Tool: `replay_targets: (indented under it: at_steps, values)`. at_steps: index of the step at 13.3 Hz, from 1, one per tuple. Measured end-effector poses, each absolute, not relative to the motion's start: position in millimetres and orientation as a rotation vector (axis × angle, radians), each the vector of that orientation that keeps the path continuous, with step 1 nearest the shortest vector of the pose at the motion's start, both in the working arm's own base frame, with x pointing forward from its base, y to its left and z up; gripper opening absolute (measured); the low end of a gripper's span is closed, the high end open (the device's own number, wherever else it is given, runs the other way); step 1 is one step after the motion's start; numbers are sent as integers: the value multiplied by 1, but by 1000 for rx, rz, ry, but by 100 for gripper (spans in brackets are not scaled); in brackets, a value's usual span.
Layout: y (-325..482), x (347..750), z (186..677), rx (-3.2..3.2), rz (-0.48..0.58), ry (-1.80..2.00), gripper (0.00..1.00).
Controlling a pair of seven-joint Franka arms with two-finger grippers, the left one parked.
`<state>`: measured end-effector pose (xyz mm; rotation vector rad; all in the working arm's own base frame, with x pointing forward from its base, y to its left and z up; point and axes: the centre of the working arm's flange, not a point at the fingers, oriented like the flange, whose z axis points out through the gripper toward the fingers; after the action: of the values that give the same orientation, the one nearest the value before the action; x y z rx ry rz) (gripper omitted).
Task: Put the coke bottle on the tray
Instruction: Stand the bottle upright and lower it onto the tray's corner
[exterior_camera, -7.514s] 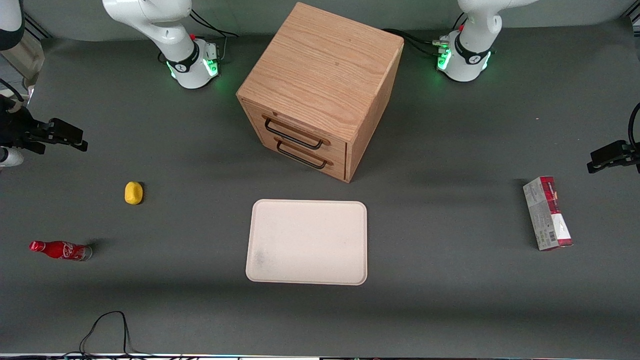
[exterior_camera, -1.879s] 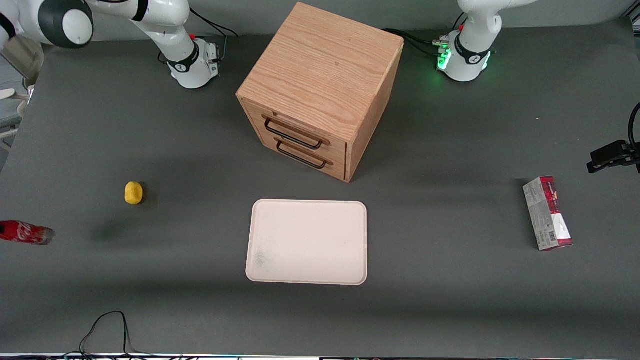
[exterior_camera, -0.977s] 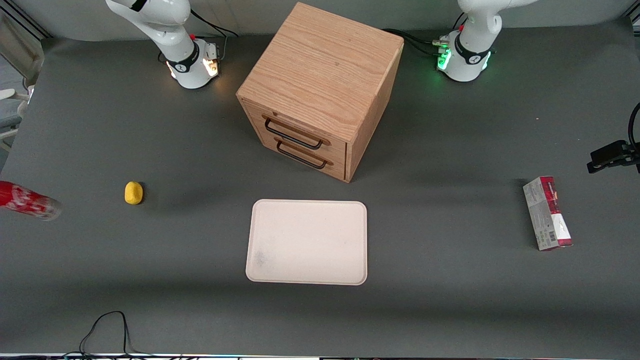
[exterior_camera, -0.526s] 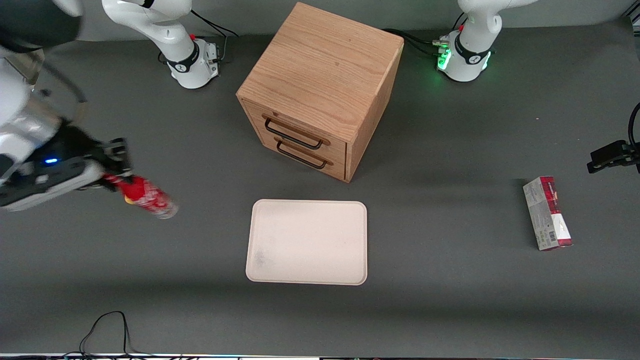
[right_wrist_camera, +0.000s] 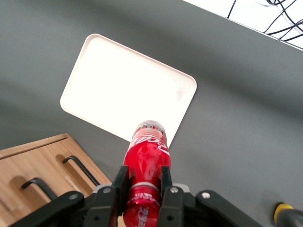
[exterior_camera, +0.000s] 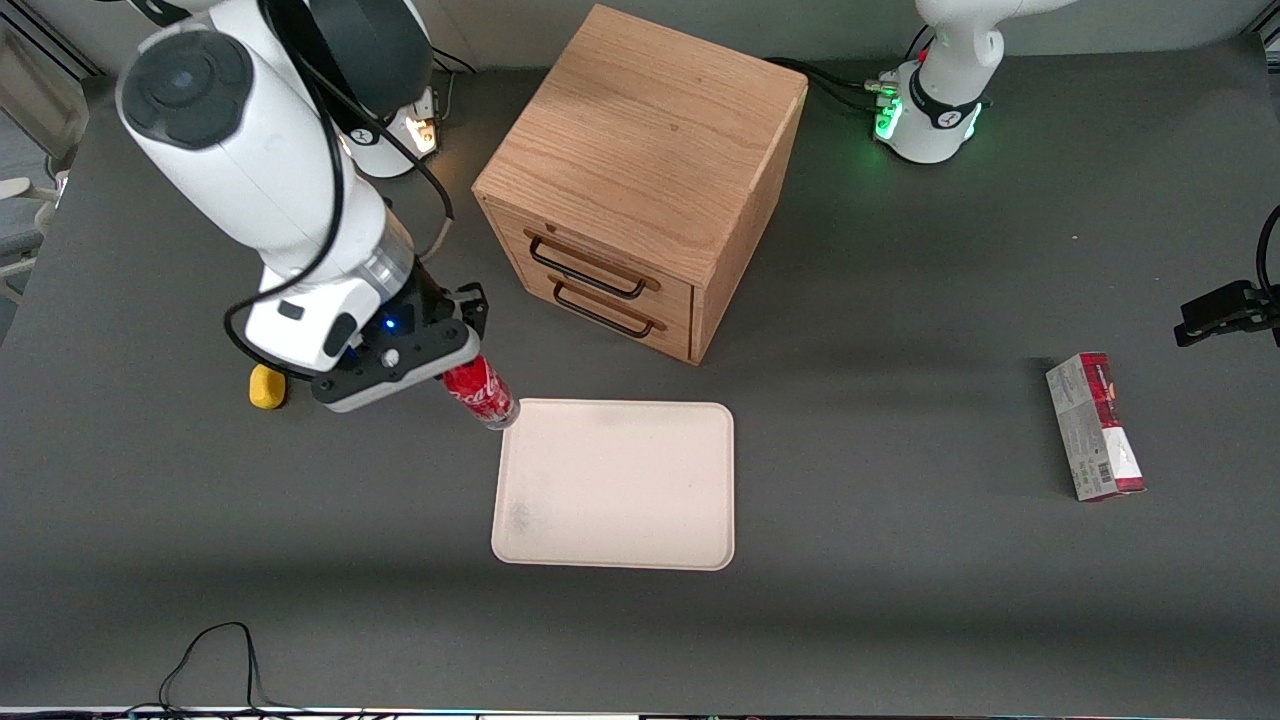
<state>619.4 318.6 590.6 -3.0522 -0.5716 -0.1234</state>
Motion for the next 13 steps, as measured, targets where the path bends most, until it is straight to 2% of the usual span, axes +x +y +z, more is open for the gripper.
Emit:
replay_targets:
  at_steps: [3,6,9,13]
  values:
    - [313,650,542,-3085,-114,-539,31]
    - [318,681,464,-3095,-75,-526,31]
    - [323,695,394,-3100,-6,-525,31]
    - [322,707,342,-3098,4,-512,31]
